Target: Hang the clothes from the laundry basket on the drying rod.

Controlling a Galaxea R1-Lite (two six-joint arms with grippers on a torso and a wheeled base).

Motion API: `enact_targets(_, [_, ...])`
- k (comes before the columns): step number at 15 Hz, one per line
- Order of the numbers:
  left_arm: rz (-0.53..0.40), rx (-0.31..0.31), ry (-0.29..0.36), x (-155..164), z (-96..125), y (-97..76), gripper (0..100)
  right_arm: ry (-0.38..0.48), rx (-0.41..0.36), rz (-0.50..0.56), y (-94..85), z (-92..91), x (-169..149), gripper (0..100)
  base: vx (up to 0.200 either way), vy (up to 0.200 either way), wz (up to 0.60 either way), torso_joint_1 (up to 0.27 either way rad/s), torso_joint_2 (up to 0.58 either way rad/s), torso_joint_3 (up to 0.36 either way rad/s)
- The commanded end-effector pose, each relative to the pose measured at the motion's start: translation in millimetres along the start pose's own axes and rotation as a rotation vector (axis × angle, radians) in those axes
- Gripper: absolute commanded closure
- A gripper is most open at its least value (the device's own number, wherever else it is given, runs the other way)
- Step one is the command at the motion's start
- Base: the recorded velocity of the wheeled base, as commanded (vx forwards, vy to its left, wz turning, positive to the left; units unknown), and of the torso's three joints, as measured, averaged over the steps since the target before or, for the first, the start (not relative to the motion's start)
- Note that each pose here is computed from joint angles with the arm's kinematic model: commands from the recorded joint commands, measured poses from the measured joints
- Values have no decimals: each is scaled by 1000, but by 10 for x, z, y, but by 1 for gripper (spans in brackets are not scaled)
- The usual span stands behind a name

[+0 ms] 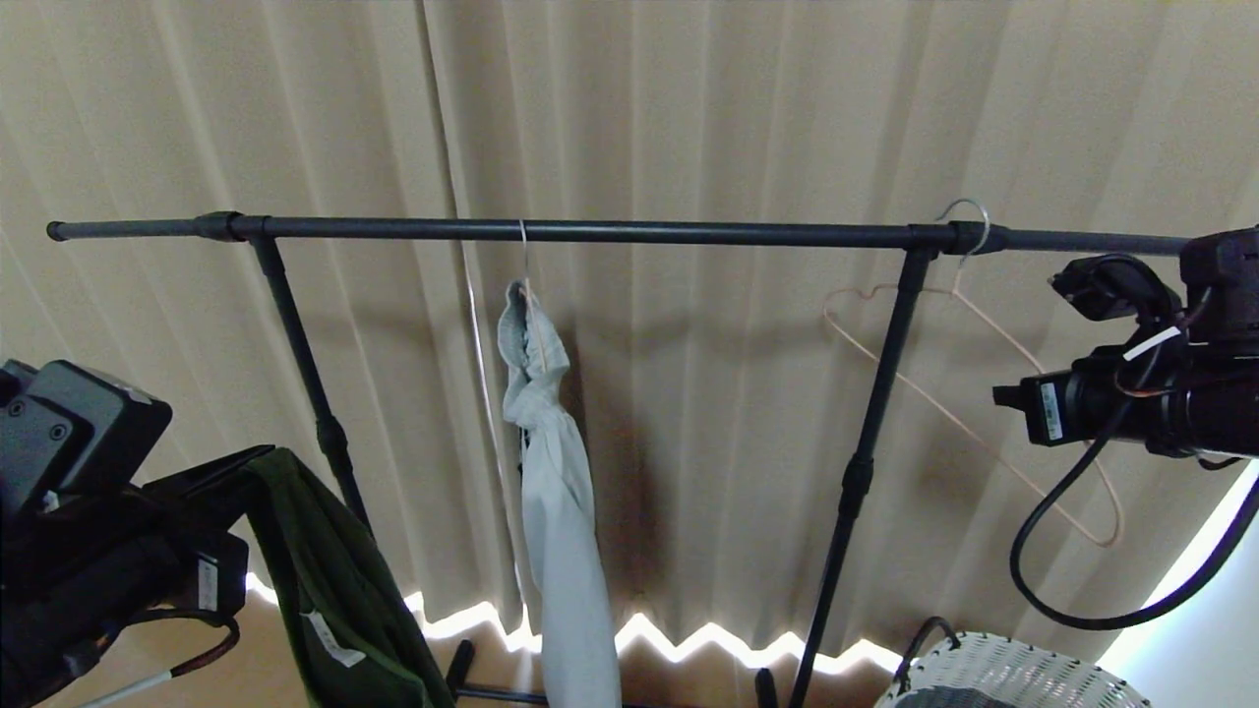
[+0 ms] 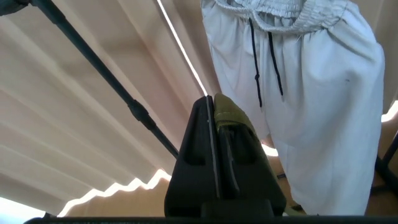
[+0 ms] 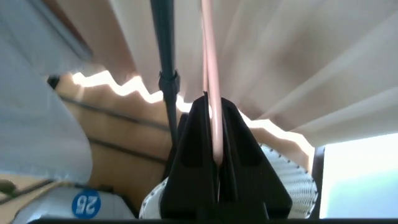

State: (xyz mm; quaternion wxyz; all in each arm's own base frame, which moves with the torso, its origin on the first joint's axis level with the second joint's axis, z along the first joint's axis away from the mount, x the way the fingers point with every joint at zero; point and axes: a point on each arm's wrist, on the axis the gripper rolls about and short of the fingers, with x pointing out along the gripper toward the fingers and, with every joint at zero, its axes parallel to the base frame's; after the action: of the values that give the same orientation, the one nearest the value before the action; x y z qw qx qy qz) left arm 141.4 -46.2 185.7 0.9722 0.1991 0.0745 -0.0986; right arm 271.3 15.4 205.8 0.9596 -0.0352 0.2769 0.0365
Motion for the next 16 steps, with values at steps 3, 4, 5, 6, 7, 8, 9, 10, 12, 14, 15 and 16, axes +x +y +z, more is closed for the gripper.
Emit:
enact_targets(3, [25, -7, 20, -11, -68, 25, 100, -92, 10, -32, -4, -27, -247, 100, 0, 0, 0, 0, 0, 0])
enact_targets(4, [26, -7, 18, -21, -81, 22, 100, -92, 10, -34, -3, -38, -257, 100, 0, 0, 0, 0, 0, 0])
enact_targets(5, [29, -8, 8, -25, -92, 18, 100, -89, 13, -36, -4, -93, -308, 100, 0, 0, 0, 0, 0, 0])
enact_targets(6, [37, -12, -7, -29, -80, 26, 100, -87, 20, -46, -9, -160, -380, 100, 0, 0, 0, 0, 0, 0])
enact_targets(7, [44, -15, -11, -32, -79, 34, 100, -80, 19, -57, -10, -230, -434, 100, 0, 0, 0, 0, 0, 0])
enact_targets(8, [54, -16, -12, -41, -88, 46, 100, -77, 20, -66, -8, -288, -481, 100, 0, 0, 0, 0, 0, 0])
enact_targets(9, [78, -21, -7, -46, -102, 79, 100, -92, 24, -106, -8, -411, -657, 100, 0, 0, 0, 0, 0, 0])
enact_targets(10, [83, -20, -5, -49, -107, 84, 100, -107, 23, -110, -4, -477, -761, 100, 0, 0, 0, 0, 0, 0])
enact_targets(12, [83, -16, -5, -55, -110, 84, 100, -91, 23, -114, 0, -593, -805, 100, -100, 0, 0, 1, 1, 1])
enact_targets(14, [81, -15, -2, -61, -123, 79, 100, -47, 35, -133, -20, -820, -838, 100, -200, 0, 0, 12, 5, 2])
enact_targets(15, [81, -15, -2, -61, -123, 79, 100, -54, 39, -136, -19, -898, -831, 100, -200, 0, 0, 2, -2, 7])
enact_targets(16, [82, -15, -3, -64, -122, 80, 100, -70, 45, -149, -38, -959, -805, 100, -200, 0, 0, -2, 2, 7])
